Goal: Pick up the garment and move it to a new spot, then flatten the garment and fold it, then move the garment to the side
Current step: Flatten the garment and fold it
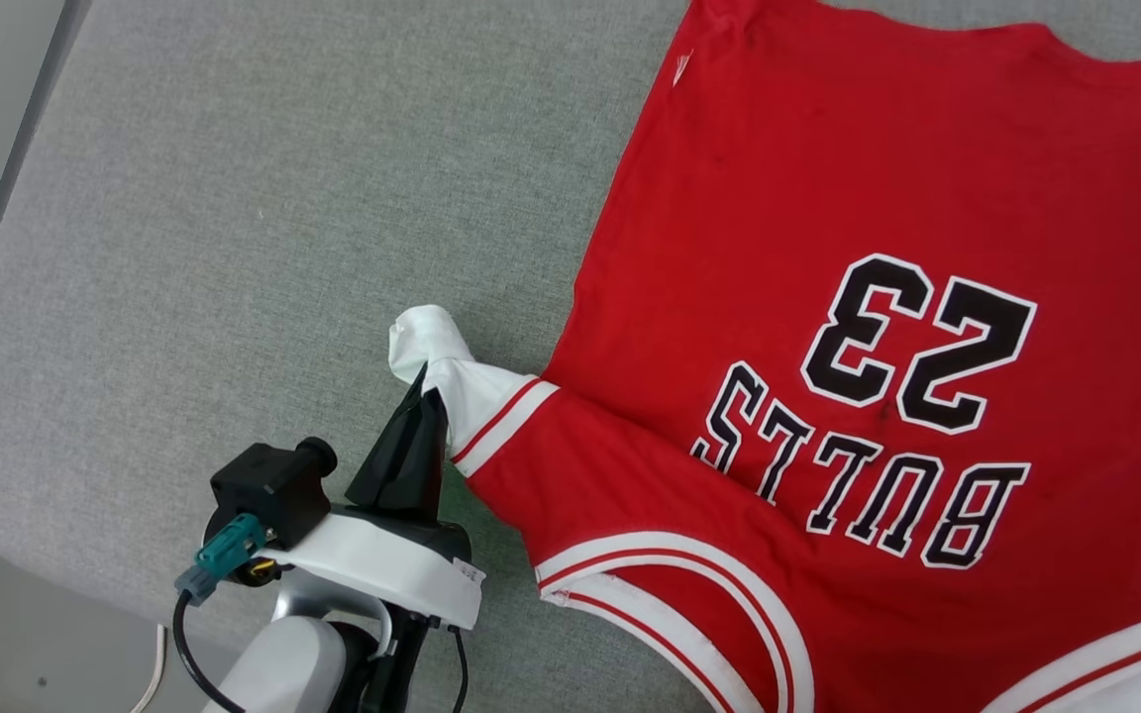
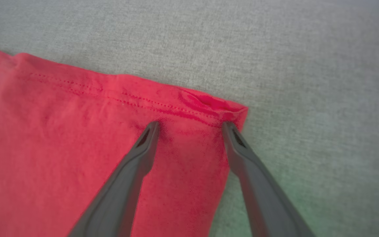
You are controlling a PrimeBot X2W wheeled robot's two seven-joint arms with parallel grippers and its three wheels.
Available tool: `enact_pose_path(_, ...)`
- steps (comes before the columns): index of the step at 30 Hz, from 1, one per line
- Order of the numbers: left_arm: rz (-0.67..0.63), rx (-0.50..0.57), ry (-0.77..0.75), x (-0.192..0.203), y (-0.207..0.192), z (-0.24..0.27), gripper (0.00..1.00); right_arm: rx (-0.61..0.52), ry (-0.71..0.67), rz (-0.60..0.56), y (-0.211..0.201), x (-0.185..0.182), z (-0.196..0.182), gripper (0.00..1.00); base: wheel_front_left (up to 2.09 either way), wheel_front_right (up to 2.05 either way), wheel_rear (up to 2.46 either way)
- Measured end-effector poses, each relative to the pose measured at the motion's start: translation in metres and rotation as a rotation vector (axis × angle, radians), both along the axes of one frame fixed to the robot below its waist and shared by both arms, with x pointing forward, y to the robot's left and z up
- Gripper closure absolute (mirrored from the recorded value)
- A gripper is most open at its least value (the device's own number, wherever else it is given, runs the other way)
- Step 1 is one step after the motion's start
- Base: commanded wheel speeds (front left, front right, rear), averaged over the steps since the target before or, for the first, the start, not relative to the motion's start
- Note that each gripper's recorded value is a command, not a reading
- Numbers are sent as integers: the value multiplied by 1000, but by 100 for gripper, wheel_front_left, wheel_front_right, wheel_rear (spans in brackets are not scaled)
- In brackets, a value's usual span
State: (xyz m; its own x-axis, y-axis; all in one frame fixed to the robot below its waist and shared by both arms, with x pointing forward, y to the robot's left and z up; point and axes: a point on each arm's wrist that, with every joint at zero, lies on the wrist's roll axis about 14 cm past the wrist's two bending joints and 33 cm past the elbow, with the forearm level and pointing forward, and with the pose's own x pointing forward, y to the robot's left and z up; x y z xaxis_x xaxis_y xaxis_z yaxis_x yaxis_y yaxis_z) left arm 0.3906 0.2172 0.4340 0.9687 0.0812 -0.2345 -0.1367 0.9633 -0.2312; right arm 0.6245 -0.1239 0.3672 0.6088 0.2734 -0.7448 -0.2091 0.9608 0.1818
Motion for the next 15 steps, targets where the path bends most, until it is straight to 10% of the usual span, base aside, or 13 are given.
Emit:
enact_pose_path(4, 13, 1, 25, -1, 3, -10, 100, -24, 114, 19, 1, -7, -26, 0, 0, 0, 0)
enact_pose_path(7, 19, 2, 28, -2, 4, -12, 100, -45, 172, 32, 0, -13, -32, 97, 0, 0, 0)
enact_pose_path(15, 32, 5, 24, -4, 8, -10, 100, -54, 154, 23, -8, -13, -22, 100, 0, 0, 0)
